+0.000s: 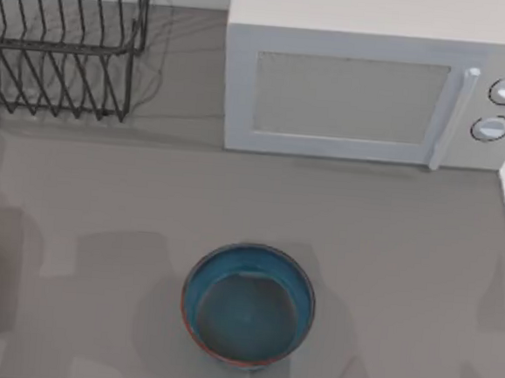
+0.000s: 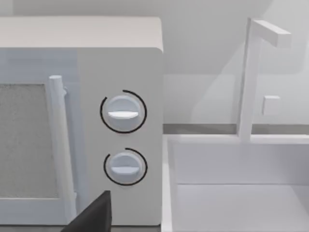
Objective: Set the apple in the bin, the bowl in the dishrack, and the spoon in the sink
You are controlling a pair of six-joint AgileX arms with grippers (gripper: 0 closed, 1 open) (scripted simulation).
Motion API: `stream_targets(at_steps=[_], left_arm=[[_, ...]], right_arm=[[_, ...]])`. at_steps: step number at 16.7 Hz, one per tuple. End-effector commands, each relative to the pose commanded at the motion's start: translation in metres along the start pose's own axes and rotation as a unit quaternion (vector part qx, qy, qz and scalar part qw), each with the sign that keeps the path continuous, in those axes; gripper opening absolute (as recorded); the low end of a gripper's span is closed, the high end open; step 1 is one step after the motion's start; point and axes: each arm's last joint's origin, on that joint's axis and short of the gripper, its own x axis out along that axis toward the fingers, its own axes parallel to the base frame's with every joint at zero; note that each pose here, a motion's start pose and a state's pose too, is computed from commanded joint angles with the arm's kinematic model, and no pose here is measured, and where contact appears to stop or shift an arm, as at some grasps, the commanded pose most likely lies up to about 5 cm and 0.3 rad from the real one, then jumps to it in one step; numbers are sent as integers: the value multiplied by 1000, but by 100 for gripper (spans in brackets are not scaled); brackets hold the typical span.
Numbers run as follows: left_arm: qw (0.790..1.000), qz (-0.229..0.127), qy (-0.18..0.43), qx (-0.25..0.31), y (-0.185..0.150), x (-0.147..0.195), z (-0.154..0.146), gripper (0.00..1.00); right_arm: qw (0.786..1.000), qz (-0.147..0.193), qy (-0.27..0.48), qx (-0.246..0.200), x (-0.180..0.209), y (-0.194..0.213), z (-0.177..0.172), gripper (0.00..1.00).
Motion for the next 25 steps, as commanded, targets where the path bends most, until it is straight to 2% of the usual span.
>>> stream_targets(at_steps=[1,14,25], left_arm=[[1000,0,0,0,0,0,0,0],[1000,0,0,0,0,0,0,98],[1000,-1,3,6,1,-1,1,100]], right_arm=[[1000,0,0,0,0,0,0,100],[1000,0,0,0,0,0,0,100],[1000,0,0,0,0,0,0,100]])
